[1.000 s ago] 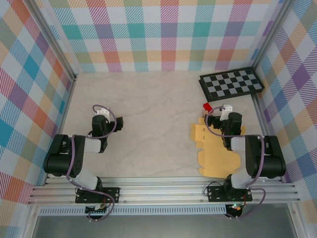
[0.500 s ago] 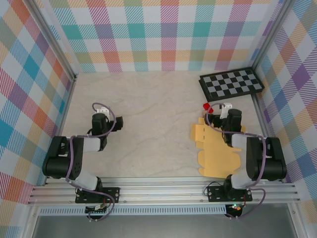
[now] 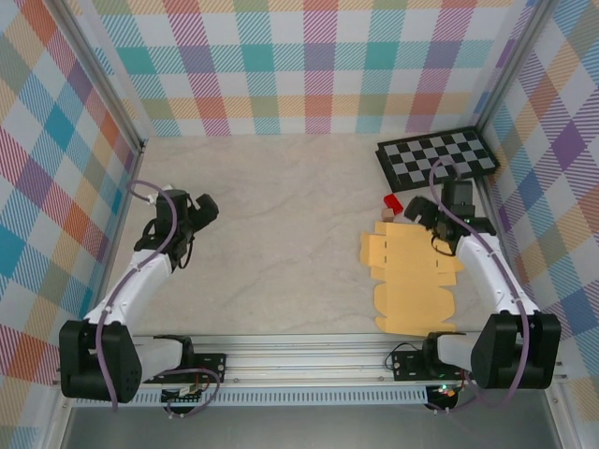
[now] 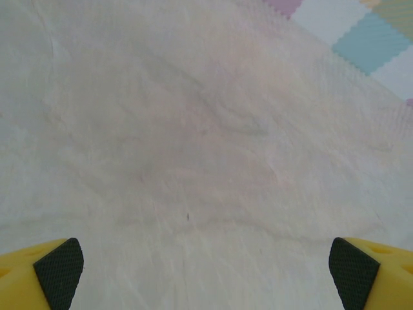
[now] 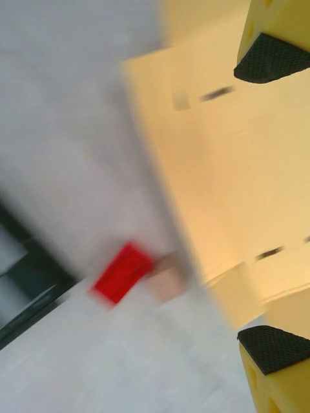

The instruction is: Fold the paper box

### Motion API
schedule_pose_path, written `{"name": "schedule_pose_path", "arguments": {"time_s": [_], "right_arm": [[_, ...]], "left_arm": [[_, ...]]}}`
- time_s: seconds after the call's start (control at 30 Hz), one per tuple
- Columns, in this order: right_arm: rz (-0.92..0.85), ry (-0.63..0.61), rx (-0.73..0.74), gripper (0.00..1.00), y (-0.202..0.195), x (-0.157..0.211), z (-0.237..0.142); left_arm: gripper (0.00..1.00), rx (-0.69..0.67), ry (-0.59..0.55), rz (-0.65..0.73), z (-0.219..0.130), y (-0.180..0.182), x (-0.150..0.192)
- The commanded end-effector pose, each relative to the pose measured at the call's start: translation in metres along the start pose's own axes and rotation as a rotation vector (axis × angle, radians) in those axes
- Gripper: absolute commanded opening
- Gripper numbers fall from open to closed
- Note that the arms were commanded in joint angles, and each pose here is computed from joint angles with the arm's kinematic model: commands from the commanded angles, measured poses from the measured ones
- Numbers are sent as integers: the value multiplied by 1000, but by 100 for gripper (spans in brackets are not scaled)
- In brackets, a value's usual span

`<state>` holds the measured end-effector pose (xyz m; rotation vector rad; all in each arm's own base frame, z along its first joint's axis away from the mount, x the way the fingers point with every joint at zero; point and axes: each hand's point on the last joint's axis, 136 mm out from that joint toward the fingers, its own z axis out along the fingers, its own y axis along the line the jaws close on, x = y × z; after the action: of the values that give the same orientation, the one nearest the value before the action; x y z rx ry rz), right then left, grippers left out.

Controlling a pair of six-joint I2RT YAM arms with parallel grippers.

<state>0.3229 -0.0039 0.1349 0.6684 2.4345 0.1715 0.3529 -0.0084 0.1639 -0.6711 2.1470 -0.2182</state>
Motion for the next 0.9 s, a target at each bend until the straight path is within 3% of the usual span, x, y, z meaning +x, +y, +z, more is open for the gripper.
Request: {"name": "schedule_pose_path", "arguments": {"time_s": [0.0,0.27,0.5,0.87], "right_arm": [[117,247,56,100,-23,76,7],[138,357,16,100,-20,113,36],[148,405,19,100,-9,135,55],[41,489,-4,100,69,178,63]], "left_arm": [[100,57,158,-38,-26,-14,36],[100,189,256,48,-33,-44,77],[100,244,281,64,-28,-68,87],[100,178,368,64,-13,-61,113]]}}
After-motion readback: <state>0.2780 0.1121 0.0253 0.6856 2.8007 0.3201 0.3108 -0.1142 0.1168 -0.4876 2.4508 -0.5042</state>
